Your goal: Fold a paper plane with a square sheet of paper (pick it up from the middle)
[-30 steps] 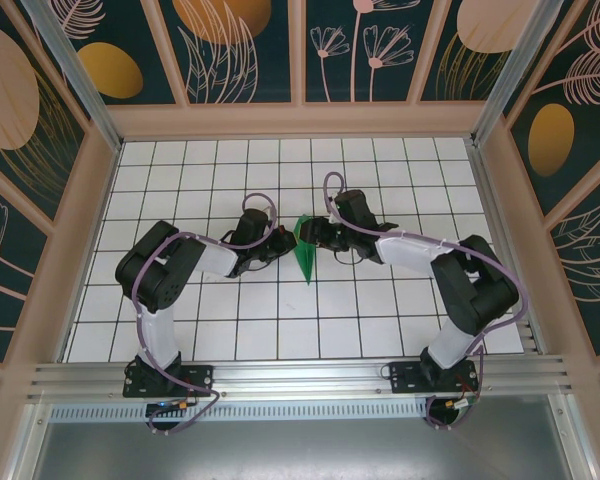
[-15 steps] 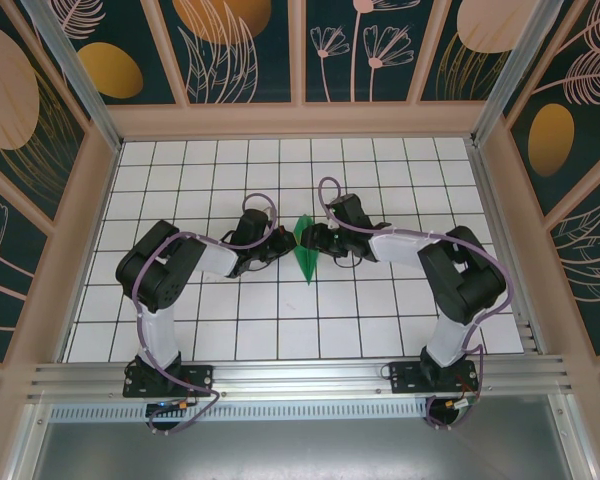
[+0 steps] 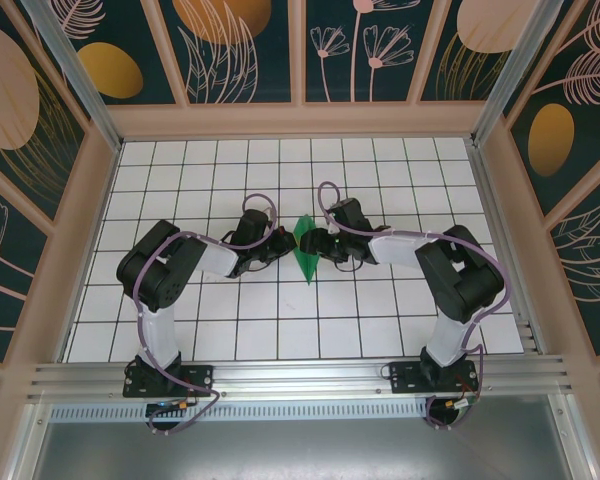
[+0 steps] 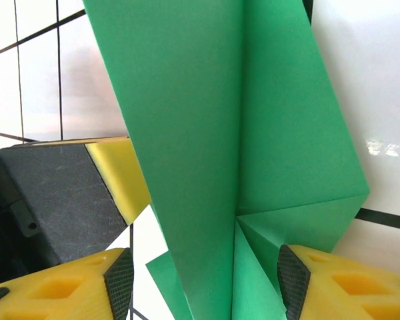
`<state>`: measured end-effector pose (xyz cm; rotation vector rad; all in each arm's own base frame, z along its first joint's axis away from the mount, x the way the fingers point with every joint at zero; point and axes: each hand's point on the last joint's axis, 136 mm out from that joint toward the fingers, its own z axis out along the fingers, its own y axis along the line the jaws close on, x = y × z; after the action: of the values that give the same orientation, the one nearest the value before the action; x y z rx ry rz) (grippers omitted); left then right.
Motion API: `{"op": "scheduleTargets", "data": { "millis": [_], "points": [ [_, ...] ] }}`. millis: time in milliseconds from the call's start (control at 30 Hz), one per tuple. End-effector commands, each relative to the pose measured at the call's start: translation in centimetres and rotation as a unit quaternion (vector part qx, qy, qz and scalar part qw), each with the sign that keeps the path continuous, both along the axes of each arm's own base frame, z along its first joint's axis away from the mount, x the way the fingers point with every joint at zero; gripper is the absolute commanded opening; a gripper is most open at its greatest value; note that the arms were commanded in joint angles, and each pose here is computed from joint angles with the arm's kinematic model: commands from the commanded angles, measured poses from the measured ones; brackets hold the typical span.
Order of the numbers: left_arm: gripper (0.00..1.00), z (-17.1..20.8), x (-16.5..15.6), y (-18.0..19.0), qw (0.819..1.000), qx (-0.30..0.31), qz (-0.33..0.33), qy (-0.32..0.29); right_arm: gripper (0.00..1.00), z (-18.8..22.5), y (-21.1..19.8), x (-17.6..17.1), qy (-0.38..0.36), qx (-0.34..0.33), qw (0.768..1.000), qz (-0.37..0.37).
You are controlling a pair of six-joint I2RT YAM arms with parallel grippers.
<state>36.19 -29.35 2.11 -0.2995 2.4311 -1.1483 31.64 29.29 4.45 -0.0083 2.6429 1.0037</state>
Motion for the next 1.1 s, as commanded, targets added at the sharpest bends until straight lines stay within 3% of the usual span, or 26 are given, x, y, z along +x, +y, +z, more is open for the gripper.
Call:
{"op": "scheduleTargets", "data": {
  "millis": [0, 233, 567, 1067],
  "points": [
    [0.0, -0.9, 0.0, 0.5, 1.0, 0.001, 0.006, 0.007, 0.6, 0.7, 0.3, -1.3, 0.011, 0.01, 1.0, 0.007],
    [0.0, -0.4, 0.0, 0.1, 1.0, -0.01, 0.0, 0.006, 0.57, 0.9, 1.2, -2.1, 0.014, 0.016, 1.0, 0.016],
    [0.0, 0.5, -0.3, -0.4, 0.999, -0.031, -0.012, 0.003, 0.56, -0.6, 1.3, -2.0, 0.011, -0.039, 0.999, 0.004],
    [0.0, 0.4, -0.3, -0.2, 1.0, -0.026, -0.011, 0.003, 0.27, -1.2, 0.4, -1.1, 0.007, -0.084, 0.996, -0.028]
  ]
}}
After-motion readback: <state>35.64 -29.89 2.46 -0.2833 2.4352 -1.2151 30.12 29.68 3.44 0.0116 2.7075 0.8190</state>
